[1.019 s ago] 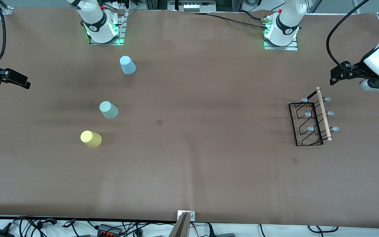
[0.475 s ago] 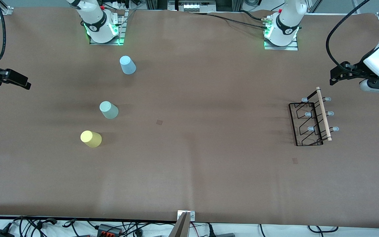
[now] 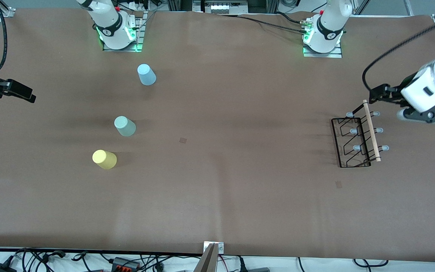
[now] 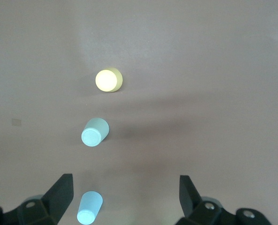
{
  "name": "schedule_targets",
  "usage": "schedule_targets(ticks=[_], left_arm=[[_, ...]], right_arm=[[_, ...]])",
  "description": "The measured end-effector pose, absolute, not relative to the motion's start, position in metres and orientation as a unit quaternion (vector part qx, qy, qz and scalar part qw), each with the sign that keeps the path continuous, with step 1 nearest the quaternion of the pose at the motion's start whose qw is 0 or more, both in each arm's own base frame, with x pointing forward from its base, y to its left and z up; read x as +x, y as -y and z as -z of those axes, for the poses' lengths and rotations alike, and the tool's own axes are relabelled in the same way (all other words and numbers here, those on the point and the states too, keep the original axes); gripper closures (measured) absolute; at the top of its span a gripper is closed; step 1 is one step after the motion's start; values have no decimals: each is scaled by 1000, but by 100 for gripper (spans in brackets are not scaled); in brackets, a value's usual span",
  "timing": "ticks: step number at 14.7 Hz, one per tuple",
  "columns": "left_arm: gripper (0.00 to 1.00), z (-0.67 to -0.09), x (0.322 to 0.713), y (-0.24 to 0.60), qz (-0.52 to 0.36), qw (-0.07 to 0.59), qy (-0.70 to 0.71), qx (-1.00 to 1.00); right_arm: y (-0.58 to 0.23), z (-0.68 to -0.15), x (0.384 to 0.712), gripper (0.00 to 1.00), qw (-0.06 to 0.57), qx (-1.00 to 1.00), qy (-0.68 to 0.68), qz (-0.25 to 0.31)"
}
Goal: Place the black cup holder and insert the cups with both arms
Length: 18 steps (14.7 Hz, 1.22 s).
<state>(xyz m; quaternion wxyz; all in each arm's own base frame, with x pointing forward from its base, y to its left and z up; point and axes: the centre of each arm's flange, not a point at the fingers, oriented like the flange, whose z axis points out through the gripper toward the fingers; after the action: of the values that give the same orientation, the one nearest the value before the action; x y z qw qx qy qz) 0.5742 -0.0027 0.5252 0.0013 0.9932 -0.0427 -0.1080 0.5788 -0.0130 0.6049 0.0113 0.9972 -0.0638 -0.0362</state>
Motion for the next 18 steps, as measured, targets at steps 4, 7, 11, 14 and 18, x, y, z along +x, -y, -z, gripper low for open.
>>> schedule_targets(ticks=[4, 7, 11, 14, 18], left_arm=[[0, -458, 597, -42, 139, 11, 9, 990], [0, -420, 611, -61, 128, 15, -4, 992], [0, -382, 612, -65, 98, -15, 8, 995], [0, -353, 602, -65, 97, -16, 11, 995], [34, -336, 593, -65, 108, -15, 11, 994]], right_arm=[[7, -602, 581, 0, 11, 998, 58, 39], [6, -600, 581, 0, 11, 998, 57, 40], [8, -597, 582, 0, 12, 997, 58, 44], [11, -591, 581, 0, 12, 997, 61, 51], [16, -585, 580, 0, 13, 996, 66, 59]])
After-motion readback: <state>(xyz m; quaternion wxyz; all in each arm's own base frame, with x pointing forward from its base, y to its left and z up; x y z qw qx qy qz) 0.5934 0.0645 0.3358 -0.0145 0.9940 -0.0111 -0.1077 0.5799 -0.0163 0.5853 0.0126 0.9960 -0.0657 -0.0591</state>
